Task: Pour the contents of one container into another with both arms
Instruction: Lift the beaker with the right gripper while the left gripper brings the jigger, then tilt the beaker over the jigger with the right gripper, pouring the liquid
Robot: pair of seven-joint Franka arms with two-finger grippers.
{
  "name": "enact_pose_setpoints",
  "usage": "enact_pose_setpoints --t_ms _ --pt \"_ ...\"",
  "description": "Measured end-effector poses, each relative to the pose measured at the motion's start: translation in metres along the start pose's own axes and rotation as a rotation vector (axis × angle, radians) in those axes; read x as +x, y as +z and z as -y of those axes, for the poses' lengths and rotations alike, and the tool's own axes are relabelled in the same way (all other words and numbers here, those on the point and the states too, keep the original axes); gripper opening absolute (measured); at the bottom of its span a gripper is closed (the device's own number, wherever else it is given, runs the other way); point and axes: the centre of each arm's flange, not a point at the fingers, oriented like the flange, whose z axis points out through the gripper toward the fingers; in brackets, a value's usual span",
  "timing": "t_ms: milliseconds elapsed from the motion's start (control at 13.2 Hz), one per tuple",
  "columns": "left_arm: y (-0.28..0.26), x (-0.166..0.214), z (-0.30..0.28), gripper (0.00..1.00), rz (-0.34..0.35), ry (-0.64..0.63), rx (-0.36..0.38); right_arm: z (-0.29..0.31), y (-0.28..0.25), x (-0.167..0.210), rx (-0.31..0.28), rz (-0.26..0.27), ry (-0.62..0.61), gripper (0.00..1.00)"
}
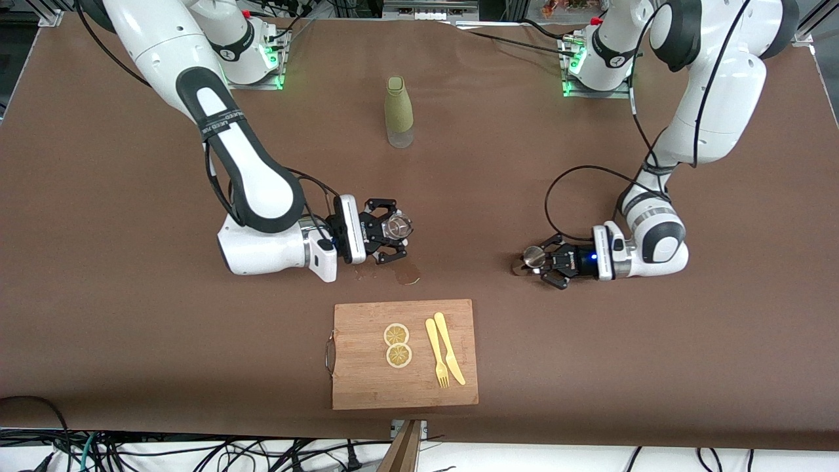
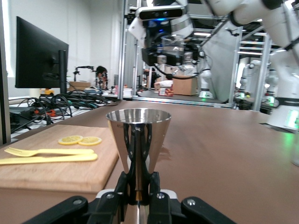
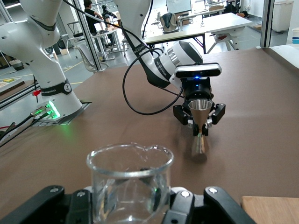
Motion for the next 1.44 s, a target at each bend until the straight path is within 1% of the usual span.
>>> enact_pose_setpoints --t_ms 227,378,529,680,906,1209,1435 --pt "0.059 0.01 -0.008 0.21 -0.012 -0.037 0.049 -0.002 0.0 0.0 -0.02 0.01 0.01 0.16" --pt "0.094 0.014 -0.019 0.21 -0.025 -0.054 0.051 -0.002 0.006 0.002 -0.041 0.024 0.025 0.16" --pt "0.118 0.016 -0.028 0.21 -0.028 -0.065 0.051 -0.001 0.017 0.006 -0.055 0.05 0.035 0.16" --pt "0.14 0.016 -0.038 0.21 -0.029 -0.075 0.055 0.001 0.022 0.007 -0.055 0.084 0.042 0.16" --pt "0.163 0.015 -0.05 0.21 -0.016 -0.084 0.054 0.001 0.021 0.005 -0.049 0.135 0.052 0.16" --pt "0.189 0.016 -0.063 0.21 -0.02 -0.096 0.062 0.003 0.013 0.014 -0.055 0.194 0.061 0.16" --pt "0.205 0.018 -0.071 0.21 -0.028 -0.106 0.07 0.001 0.007 0.011 -0.06 0.238 0.059 0.16"
